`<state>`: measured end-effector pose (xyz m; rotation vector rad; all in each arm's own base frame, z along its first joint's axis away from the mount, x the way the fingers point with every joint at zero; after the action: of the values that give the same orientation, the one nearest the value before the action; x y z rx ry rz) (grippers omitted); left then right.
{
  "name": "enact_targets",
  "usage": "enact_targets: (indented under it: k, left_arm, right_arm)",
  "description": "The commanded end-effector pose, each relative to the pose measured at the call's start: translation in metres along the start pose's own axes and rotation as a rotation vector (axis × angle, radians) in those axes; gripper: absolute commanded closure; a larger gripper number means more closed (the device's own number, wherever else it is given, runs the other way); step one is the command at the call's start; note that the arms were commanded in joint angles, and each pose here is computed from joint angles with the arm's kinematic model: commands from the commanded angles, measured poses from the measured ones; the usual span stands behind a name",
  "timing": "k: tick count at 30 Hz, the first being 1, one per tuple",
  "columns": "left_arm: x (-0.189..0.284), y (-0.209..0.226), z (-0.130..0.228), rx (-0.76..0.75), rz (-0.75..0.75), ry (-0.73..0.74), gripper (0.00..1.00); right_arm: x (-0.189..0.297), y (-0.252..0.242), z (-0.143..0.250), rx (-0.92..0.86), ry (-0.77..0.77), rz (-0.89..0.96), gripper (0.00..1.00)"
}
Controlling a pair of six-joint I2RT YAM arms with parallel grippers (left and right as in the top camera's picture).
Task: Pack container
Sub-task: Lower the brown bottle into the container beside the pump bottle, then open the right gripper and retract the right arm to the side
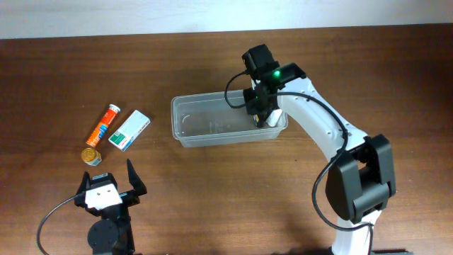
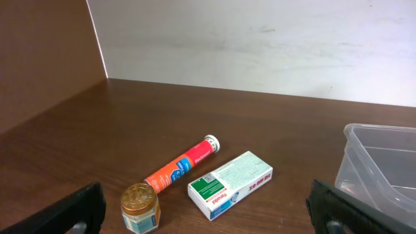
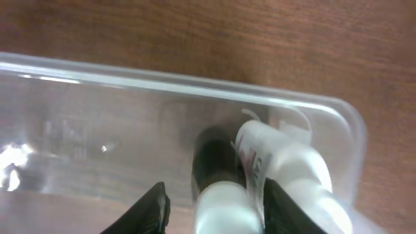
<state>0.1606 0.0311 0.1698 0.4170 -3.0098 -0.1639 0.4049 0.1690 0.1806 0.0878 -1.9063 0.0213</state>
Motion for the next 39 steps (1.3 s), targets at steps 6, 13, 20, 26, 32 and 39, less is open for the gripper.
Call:
enact_targets:
  k: [6, 13, 20, 26, 32, 39]
  left_arm:
    - [-0.001, -0.001, 0.003, -0.017, -0.002, 0.005, 0.01]
    - [-0.001, -0.001, 0.003, -0.017, -0.002, 0.005, 0.01]
    - [-0.001, -0.001, 0.003, -0.017, -0.002, 0.005, 0.01]
    - [-0.001, -0.001, 0.003, -0.017, -0.002, 0.005, 0.01]
    - [-0.001, 0.0, 0.003, -0.017, -0.002, 0.005, 0.01]
    - [-0.001, -0.001, 0.003, -0.017, -0.001, 0.005, 0.01]
  right_arm:
    - [0.126, 0.003, -0.034, -0.008, -0.218, -0.076, 0.56]
    - [0.195, -0.038, -0.033, -0.107, -0.29, 0.016, 0.44]
    - [0.202, -0.153, -0.024, -0.405, -0.206, 0.16, 0.14]
    - [0.206, -0.228, -0.003, -0.592, -0.143, 0.255, 0.02]
    - [0.211, -0.269, 0.012, -0.705, -0.13, 0.304, 0.02]
    - [0.214, -0.286, 0.019, -0.752, -0.127, 0.324, 0.02]
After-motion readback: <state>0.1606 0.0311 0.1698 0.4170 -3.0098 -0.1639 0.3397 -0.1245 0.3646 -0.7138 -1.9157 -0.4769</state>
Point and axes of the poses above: each gripper's point midway between its finger pads, its own x axis back along the fingers, its own y axis along the line the jaws close on, z = x × y, the point moved 8 cm from there along x, back along the fingers, and after that the axes turned 7 degrees about -x, right-handed, at the moved point
